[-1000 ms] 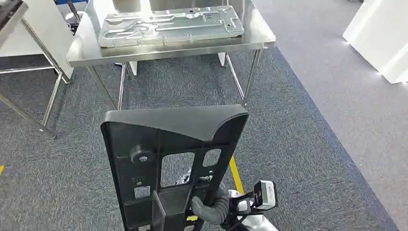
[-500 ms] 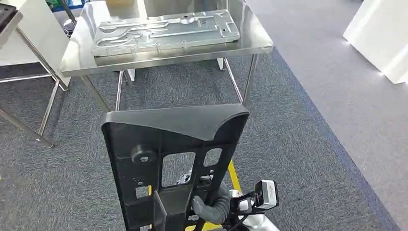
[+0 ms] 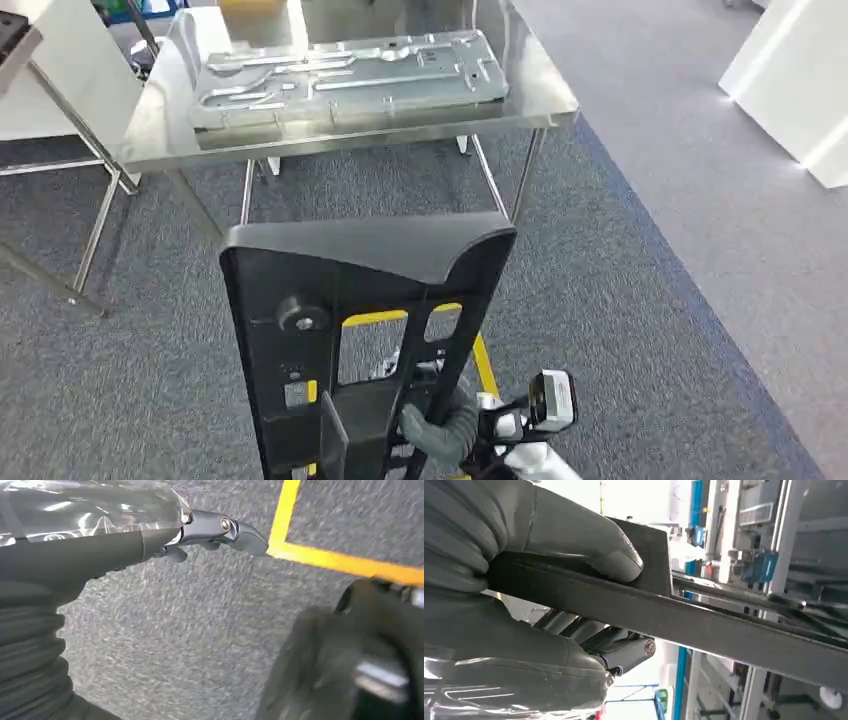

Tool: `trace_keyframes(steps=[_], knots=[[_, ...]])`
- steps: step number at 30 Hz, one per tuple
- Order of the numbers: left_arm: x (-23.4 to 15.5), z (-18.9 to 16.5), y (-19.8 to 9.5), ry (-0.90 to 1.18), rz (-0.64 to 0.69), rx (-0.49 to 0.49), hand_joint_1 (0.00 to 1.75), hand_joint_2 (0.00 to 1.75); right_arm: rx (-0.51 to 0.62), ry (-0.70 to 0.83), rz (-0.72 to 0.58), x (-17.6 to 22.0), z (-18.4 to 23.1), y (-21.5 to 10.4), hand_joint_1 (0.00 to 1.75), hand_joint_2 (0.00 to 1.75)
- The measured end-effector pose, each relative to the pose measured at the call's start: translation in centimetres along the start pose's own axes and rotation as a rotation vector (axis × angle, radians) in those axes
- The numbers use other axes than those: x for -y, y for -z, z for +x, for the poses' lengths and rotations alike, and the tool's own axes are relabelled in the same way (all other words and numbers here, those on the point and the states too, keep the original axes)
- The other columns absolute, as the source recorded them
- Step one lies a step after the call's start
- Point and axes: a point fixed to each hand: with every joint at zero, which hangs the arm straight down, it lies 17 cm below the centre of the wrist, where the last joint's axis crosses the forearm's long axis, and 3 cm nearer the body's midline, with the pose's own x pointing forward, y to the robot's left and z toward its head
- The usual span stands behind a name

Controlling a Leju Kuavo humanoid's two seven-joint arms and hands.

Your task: Take the parts from the cabinet and place them on the table.

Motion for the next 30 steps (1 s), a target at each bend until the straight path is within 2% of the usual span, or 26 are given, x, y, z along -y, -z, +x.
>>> trace_keyframes(steps=[22, 30], knots=[[0.1, -0.4, -0.2, 0.005, -0.006, -0.005, 0.0, 1.75, 0.009, 0.005, -0.028, 0.5, 0.2, -0.1, 1.71, 1.75], [0.4, -0.3, -0.2, 0.016, -0.018, -0.001, 0.0, 1.75, -0.03, -0.036, -0.051, 0.9, -0.8, -0.7, 1.71, 1.75]])
